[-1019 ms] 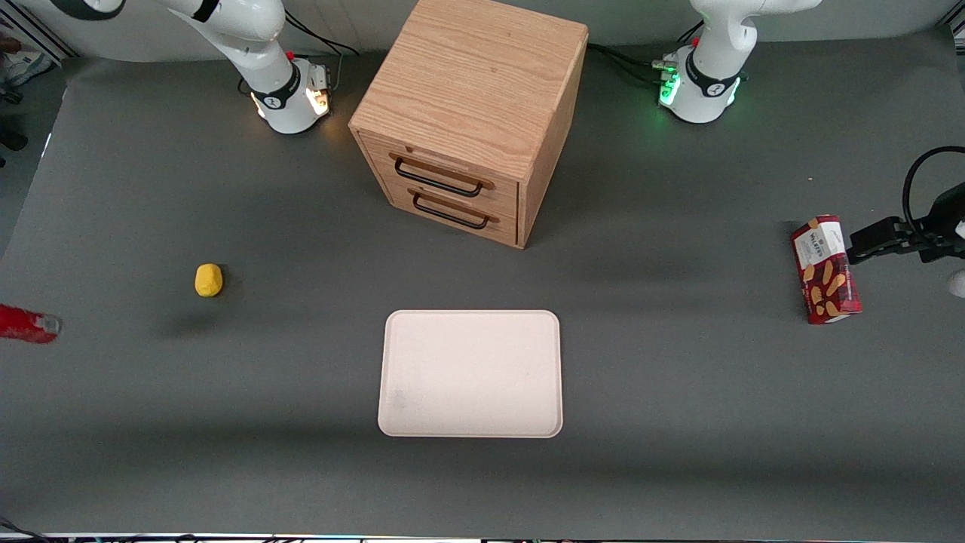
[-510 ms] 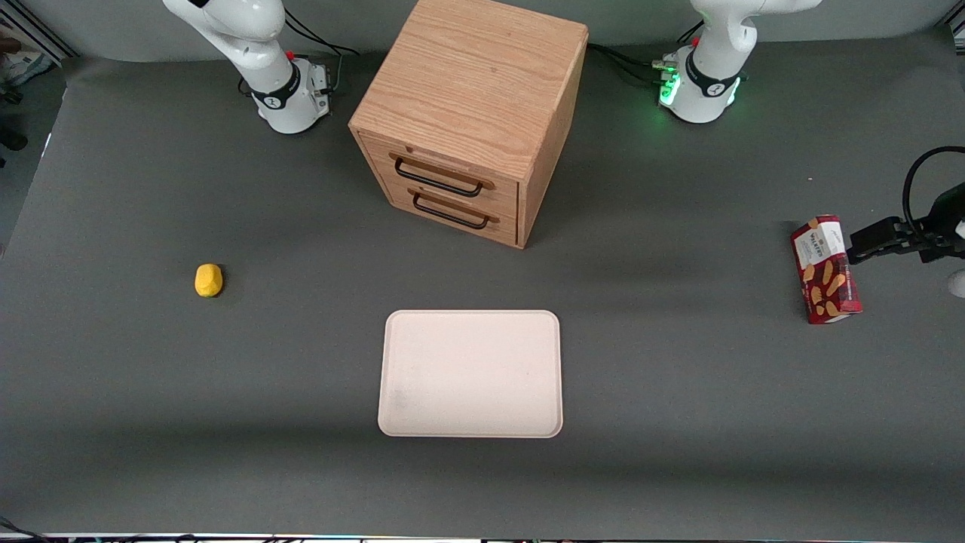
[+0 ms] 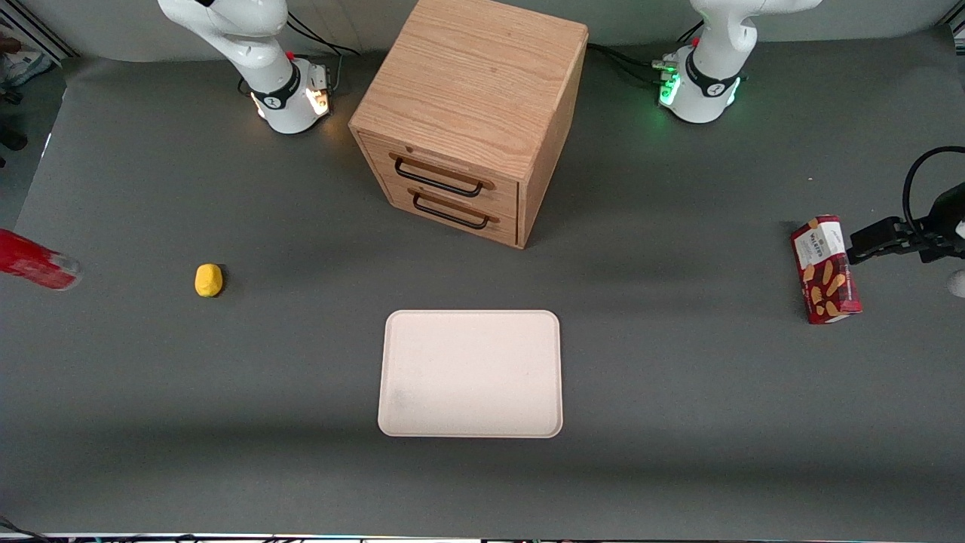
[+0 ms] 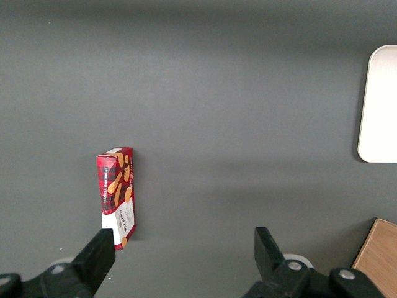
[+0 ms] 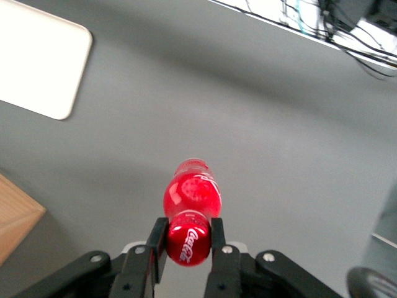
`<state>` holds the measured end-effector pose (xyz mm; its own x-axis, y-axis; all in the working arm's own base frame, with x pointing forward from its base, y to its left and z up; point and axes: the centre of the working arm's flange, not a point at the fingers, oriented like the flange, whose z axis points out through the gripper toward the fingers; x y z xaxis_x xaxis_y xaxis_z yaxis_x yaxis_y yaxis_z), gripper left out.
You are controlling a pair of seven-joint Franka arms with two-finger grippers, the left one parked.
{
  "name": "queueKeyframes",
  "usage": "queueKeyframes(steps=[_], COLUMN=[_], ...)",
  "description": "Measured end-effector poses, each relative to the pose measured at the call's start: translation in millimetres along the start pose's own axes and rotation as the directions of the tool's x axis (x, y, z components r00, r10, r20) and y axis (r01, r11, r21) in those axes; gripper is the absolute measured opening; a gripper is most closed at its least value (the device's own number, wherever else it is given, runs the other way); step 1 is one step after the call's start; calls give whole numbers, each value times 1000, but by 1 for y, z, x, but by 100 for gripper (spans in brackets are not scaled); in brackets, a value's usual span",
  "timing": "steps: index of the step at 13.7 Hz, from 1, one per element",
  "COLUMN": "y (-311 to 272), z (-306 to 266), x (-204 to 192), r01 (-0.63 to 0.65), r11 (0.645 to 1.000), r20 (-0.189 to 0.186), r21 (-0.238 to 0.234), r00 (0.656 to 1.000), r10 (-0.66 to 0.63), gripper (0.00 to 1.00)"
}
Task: Place coke bottle on tray
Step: 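Lift the bottle and carry it toward the white tray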
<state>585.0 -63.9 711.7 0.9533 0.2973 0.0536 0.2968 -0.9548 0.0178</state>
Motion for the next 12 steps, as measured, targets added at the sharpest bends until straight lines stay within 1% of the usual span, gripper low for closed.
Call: queueKeyframes(steps=[2, 3, 5, 9, 12], y=[-60, -90, -147, -261, -331], z=[11, 18, 33, 54, 64], x=[28, 40, 60, 91, 98], r01=[-50, -87, -163, -302, -376], r11=[998, 995, 984, 950, 921], r20=[10, 22, 45, 26, 14], r21=[39, 56, 67, 81, 98], r00=[999, 996, 986, 953, 926], r10=[50, 86, 160, 300, 377], gripper=[31, 31, 31, 31, 31])
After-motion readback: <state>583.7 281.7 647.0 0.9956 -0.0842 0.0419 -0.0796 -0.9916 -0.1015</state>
